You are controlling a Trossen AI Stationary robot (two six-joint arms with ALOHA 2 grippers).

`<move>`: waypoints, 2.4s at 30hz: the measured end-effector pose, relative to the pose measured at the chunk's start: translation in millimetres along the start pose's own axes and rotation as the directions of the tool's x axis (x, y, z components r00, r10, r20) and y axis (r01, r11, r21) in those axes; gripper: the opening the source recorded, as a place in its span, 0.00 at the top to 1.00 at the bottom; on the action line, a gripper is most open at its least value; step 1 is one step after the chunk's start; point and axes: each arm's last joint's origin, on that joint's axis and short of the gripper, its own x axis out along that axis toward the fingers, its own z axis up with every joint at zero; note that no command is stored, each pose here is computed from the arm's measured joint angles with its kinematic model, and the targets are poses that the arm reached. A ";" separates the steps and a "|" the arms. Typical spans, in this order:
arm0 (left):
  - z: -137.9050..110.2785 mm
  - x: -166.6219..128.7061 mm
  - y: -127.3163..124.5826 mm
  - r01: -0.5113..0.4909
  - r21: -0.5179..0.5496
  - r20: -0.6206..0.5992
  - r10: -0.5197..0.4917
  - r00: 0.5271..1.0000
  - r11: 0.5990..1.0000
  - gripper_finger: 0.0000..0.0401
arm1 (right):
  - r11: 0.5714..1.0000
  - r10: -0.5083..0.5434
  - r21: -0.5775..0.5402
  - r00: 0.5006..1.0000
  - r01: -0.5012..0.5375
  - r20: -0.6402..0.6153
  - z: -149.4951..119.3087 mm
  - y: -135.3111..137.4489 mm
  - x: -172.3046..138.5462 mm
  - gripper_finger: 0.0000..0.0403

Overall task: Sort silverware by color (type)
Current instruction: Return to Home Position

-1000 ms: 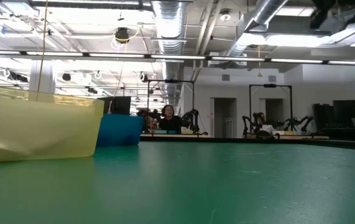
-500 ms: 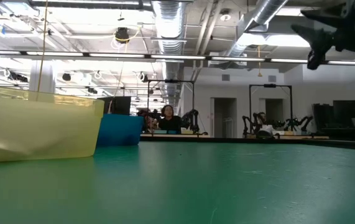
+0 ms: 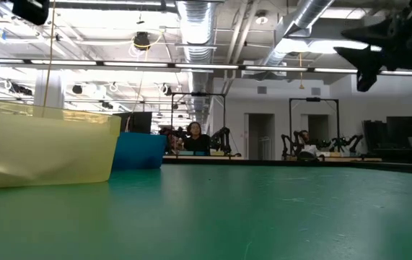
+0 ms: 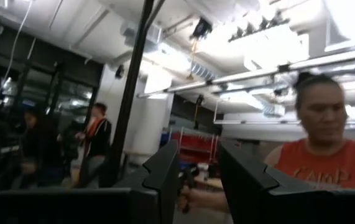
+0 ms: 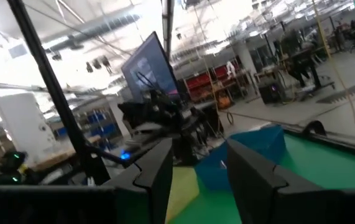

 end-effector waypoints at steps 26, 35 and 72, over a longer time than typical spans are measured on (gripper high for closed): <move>-30.3 -5.3 9.6 -0.095 0.164 -0.299 0.141 0.944 0.982 0.75 | 0.981 -0.145 -0.157 0.966 0.112 -0.215 -22.3 -11.1 -2.6 0.59; -42.0 -13.0 19.9 -0.316 0.310 -0.365 0.419 0.831 0.897 0.75 | 0.980 -0.148 -0.164 0.964 0.113 -0.222 -22.8 -11.4 -2.7 0.59; -45.8 -11.9 11.1 0.028 0.268 -0.497 0.114 0.860 0.963 0.75 | 0.980 -0.150 -0.163 0.962 0.114 -0.227 -23.4 -11.6 -2.9 0.59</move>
